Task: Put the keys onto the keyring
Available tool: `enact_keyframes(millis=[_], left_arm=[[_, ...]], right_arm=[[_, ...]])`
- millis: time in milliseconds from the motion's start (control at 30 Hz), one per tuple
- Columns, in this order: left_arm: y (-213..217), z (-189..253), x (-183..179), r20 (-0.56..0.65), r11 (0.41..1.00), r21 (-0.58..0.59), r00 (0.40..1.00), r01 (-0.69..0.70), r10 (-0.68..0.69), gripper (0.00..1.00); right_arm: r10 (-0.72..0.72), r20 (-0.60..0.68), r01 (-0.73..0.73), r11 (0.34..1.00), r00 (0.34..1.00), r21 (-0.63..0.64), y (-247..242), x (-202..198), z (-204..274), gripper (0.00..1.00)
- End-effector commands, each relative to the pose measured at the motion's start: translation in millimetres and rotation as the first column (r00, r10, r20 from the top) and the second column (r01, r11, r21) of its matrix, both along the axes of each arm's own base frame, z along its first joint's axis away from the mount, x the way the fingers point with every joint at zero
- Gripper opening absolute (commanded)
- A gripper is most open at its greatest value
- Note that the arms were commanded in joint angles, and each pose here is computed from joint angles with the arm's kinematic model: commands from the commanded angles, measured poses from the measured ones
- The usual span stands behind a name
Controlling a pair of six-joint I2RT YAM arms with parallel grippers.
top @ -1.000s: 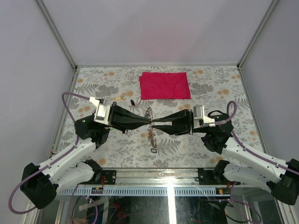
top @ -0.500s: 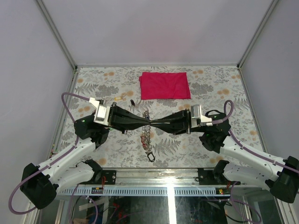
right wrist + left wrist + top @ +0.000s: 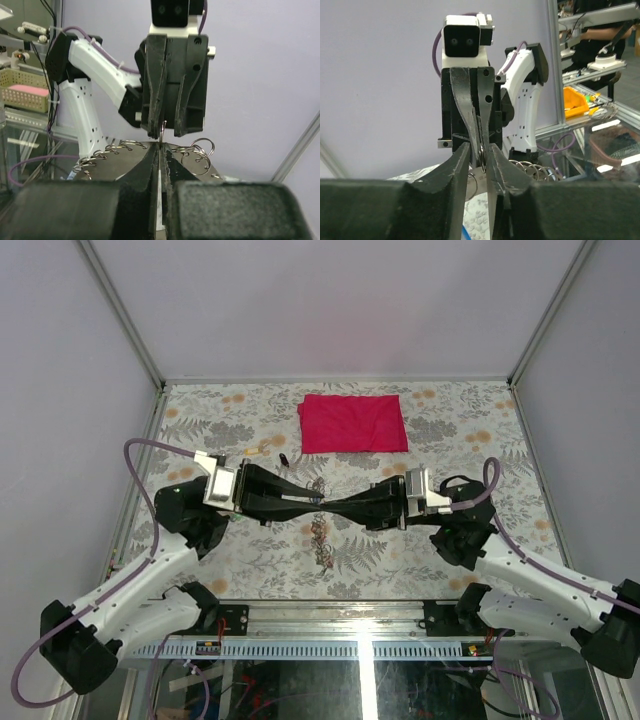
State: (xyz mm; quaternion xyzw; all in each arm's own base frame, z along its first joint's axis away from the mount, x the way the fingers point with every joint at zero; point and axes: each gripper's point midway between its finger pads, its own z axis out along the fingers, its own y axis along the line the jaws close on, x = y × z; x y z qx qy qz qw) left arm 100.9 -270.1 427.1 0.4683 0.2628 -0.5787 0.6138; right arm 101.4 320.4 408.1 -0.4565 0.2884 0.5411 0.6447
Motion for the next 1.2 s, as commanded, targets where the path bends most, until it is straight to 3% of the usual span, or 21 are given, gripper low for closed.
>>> enact_keyframes(millis=[0,167,467,1167], left_arm=[[-1,-2,0,0.072,0.996,0.079,0.996,-0.049,0.044,0.24],[-2,-13,7,0.098,0.980,0.165,0.991,-0.108,0.092,0.33],[-1,-24,17,0.120,0.959,0.224,0.981,-0.174,0.150,0.39],[-5,-22,21,0.127,0.957,0.230,0.980,-0.178,0.152,0.32]], right_arm=[[-0.072,0.122,0.076,0.997,0.990,-0.028,-10,-3,23,0.00],[-0.129,0.206,0.154,0.981,0.970,-0.114,-16,2,21,0.00],[-0.157,0.278,0.216,0.956,0.948,-0.196,-25,5,20,0.00],[-0.175,0.299,0.257,0.930,0.938,-0.262,-21,17,18,0.00]])
